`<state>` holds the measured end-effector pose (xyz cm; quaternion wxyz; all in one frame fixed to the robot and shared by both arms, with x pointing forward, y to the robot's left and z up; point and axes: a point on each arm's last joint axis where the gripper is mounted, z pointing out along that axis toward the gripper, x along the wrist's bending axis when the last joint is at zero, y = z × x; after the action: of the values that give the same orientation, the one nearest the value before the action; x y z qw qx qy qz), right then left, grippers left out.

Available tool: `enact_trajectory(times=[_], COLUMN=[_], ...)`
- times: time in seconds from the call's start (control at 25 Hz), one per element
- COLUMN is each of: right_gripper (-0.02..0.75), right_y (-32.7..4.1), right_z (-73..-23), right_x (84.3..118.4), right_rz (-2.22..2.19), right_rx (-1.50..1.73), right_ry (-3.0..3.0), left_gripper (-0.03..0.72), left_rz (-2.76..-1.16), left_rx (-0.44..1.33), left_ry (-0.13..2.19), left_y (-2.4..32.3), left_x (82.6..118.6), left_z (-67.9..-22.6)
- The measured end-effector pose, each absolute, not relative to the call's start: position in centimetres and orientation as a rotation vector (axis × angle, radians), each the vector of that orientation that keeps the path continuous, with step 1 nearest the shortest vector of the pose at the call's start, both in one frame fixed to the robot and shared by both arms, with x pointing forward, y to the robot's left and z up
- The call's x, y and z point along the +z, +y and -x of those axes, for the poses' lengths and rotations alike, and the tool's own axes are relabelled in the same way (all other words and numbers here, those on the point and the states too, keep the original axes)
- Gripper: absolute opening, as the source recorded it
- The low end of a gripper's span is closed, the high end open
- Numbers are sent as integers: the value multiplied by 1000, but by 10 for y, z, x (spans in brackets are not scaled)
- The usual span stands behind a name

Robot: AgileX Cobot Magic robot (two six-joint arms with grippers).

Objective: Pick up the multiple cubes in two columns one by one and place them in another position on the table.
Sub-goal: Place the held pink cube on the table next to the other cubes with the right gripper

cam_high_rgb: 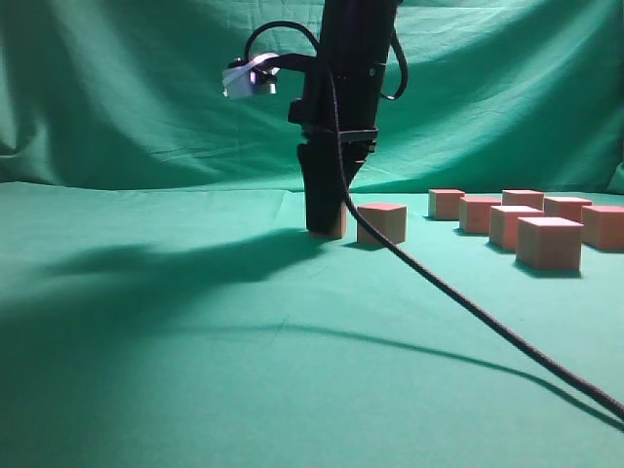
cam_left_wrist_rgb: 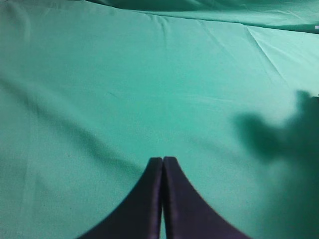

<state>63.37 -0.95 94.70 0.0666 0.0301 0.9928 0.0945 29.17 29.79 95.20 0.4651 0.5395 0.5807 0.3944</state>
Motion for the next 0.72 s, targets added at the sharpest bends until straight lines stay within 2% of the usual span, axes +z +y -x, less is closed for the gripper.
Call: enact_trajectory(times=[0.36, 0.64, 0.72], right_gripper=[265, 577, 627], right_y=[-10, -9, -9], right_z=[-634, -635, -636], right_x=[947, 947, 947], right_rz=[-83, -152, -178], right_rx=[275, 287, 297], right_ry=[2989, 2983, 2975], left_gripper=[0, 0, 0], left_rz=[-1325, -1325, -1325], left_rx=[968, 968, 968], left_ry=[1426, 1426, 1426], left_y=[298, 298, 298], left_x=[952, 952, 952], left_z=[-292, -292, -292])
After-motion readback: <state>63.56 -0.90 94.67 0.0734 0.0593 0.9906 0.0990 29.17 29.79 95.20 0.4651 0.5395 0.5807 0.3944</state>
